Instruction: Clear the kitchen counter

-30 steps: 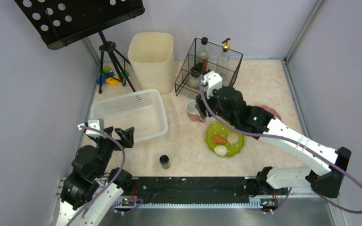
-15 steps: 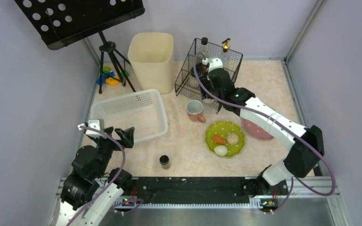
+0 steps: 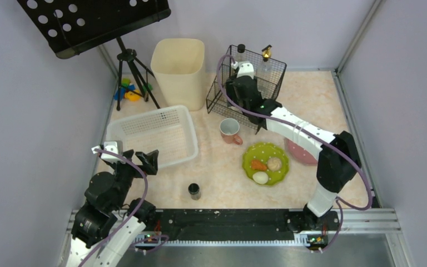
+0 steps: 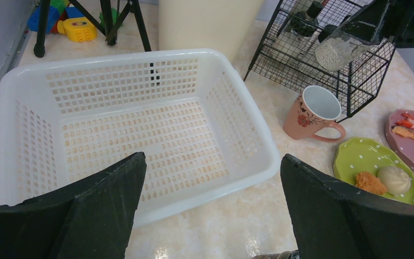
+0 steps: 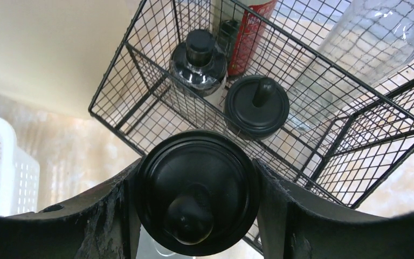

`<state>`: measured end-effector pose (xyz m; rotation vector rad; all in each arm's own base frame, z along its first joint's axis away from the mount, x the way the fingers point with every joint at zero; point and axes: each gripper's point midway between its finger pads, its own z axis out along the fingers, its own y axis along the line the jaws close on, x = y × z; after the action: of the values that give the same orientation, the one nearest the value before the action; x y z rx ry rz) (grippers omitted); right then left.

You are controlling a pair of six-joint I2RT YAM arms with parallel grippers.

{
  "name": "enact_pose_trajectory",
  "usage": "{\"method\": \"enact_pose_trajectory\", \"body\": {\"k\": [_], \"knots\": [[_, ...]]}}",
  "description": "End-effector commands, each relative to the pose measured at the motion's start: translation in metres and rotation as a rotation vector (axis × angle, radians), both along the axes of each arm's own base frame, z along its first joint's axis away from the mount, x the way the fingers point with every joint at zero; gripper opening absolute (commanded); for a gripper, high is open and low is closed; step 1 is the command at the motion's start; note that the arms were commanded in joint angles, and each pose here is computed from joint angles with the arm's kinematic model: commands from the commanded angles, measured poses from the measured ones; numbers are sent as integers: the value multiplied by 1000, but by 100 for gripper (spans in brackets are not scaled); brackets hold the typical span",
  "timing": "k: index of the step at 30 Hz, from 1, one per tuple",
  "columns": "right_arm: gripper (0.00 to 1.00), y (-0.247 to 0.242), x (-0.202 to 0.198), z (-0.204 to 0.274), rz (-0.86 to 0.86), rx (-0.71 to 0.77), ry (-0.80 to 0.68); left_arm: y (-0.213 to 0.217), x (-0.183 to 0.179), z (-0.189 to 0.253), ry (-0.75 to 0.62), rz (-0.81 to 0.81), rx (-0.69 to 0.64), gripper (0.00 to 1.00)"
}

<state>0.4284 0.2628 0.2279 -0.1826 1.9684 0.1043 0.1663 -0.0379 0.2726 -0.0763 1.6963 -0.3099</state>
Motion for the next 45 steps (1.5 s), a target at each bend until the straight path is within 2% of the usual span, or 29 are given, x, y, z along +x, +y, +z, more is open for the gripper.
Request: {"method": "enact_pose_trajectory", "body": {"k": [1, 20, 26, 28, 33, 38, 45], "knots": [[7, 7, 30, 61, -86, 171, -175, -3, 3, 8, -39, -10, -15, 99], [6, 47, 62, -5, -144, 285, -53, -3, 3, 9, -40, -12, -16, 99], [10, 60, 72, -27, -152, 299, -16, -4, 3, 8, -38, -15, -15, 99], [15, 64, 75, -34, -148, 298, 2, -4, 3, 8, -38, -14, -15, 99], [39, 71, 77, -39, -143, 298, 12, -4, 3, 8, -37, -16, -15, 99], [56, 76, 75, -33, -122, 286, 5, -5, 3, 8, -38, -19, -15, 99], [73, 83, 70, -25, -95, 270, -5, -5, 3, 8, -37, -19, -15, 99]]}}
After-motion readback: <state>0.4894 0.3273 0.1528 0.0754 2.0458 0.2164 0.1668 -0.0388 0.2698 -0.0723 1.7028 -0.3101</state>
